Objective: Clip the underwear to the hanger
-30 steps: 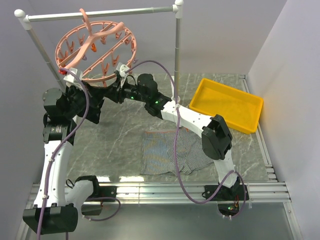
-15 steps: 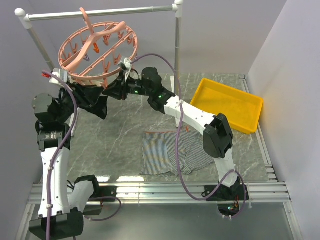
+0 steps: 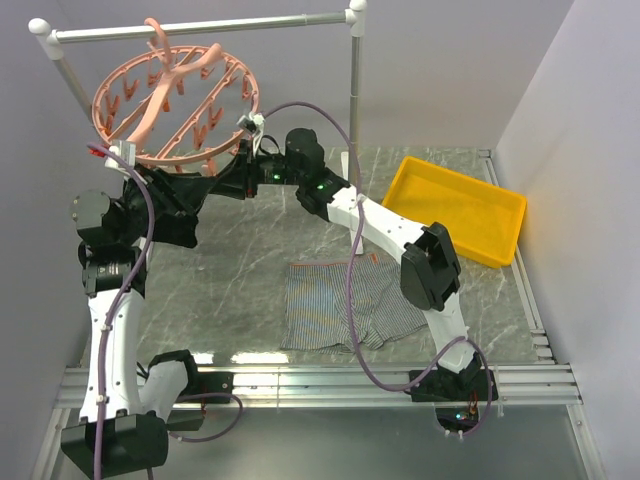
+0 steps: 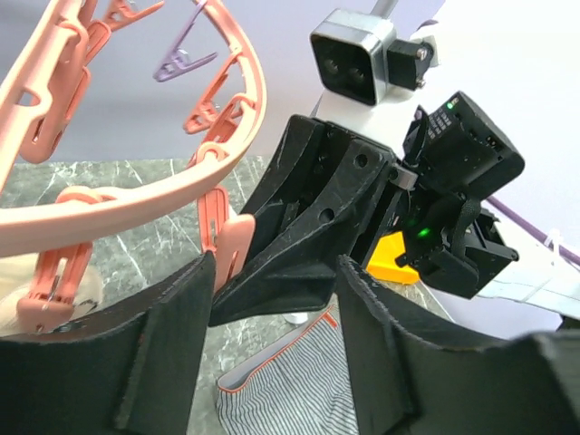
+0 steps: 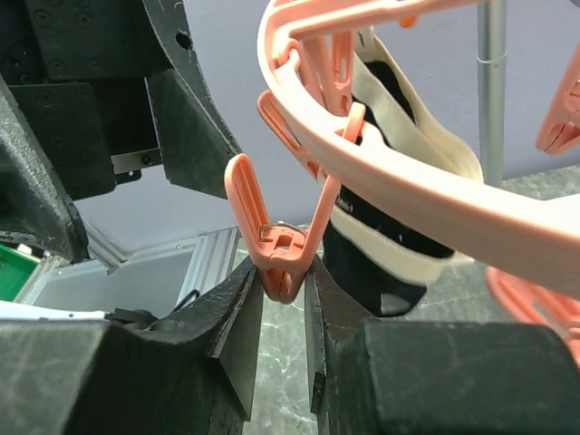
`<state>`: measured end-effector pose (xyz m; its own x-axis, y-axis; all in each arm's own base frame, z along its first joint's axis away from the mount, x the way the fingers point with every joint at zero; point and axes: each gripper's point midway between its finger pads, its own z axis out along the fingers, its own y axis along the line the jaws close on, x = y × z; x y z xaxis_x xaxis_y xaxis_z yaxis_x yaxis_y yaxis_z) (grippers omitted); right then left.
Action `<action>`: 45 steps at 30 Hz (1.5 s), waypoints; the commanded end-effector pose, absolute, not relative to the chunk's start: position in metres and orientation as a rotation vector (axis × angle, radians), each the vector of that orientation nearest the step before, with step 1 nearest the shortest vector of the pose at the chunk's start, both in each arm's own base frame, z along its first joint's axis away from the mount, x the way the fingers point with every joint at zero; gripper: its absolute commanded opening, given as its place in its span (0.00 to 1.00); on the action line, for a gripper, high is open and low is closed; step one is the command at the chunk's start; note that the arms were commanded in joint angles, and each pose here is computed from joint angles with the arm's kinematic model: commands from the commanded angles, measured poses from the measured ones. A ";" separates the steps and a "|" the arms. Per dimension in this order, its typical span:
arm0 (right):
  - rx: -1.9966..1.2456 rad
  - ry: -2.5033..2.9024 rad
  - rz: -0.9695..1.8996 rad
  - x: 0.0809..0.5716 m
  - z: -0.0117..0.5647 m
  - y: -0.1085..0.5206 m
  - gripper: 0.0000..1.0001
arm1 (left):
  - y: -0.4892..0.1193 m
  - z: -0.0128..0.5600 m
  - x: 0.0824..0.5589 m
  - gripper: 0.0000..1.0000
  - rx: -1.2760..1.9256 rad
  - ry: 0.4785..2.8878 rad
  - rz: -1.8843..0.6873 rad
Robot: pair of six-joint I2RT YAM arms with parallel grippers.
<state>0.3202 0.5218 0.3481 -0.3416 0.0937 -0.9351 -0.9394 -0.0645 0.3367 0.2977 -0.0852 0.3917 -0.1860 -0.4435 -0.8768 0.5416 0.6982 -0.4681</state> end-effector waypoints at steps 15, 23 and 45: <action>-0.765 1.383 1.081 0.346 0.364 0.512 0.00 | -0.053 0.405 0.308 0.44 0.003 1.489 -0.604; -0.759 1.344 0.838 0.341 0.362 0.518 0.00 | -0.051 0.402 0.309 0.47 -0.020 1.499 -0.549; -0.778 1.307 0.661 0.331 0.358 0.535 0.04 | -0.030 0.380 0.339 0.21 -0.192 1.584 -0.465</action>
